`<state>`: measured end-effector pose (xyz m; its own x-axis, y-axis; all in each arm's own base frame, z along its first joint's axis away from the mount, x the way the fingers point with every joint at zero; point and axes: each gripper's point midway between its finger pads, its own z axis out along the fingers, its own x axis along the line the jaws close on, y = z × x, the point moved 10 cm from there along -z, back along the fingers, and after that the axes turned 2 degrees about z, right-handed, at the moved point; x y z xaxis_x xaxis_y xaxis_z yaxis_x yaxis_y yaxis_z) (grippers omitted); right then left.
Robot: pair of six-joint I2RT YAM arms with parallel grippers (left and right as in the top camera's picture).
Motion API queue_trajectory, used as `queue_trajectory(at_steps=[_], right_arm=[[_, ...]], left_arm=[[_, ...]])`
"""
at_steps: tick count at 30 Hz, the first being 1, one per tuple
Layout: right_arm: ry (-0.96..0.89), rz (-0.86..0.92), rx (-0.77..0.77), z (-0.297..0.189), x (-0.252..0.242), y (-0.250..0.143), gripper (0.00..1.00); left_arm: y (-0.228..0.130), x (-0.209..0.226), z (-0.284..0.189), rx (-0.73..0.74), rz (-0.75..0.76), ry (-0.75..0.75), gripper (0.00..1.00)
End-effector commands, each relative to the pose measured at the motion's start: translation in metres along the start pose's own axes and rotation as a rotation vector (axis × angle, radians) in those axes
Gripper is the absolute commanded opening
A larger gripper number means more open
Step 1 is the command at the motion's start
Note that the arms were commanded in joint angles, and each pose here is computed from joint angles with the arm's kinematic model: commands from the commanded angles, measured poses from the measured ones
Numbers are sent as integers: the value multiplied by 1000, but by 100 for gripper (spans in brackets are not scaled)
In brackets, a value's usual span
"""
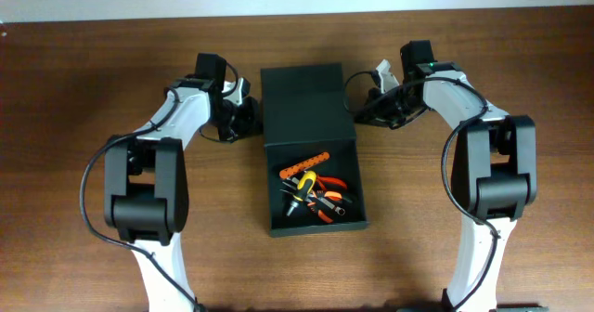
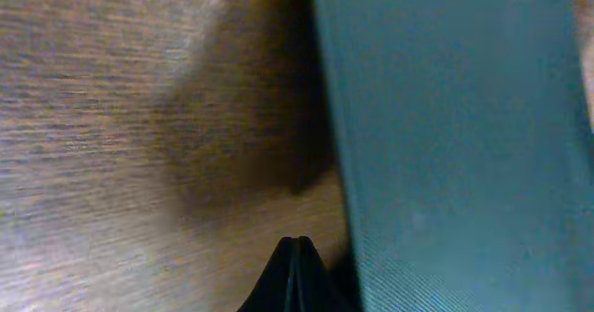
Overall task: Pack container
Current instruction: 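Move both grippers to the box lid's left and right edges, then grip the lid edges with both grippers and swing the lid upright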
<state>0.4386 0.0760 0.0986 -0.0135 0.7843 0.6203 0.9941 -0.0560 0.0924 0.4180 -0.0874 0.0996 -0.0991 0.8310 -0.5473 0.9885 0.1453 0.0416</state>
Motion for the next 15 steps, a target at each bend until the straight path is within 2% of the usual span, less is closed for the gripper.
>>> queue_trajectory(at_steps=[1,15], right_arm=[[35,15,17,5,1,-2,4],[50,48,10,9,3,0,4]], left_arm=[[-2,6,9,29,-27,-7,2],[-2,6,9,30,-27,-7,2]])
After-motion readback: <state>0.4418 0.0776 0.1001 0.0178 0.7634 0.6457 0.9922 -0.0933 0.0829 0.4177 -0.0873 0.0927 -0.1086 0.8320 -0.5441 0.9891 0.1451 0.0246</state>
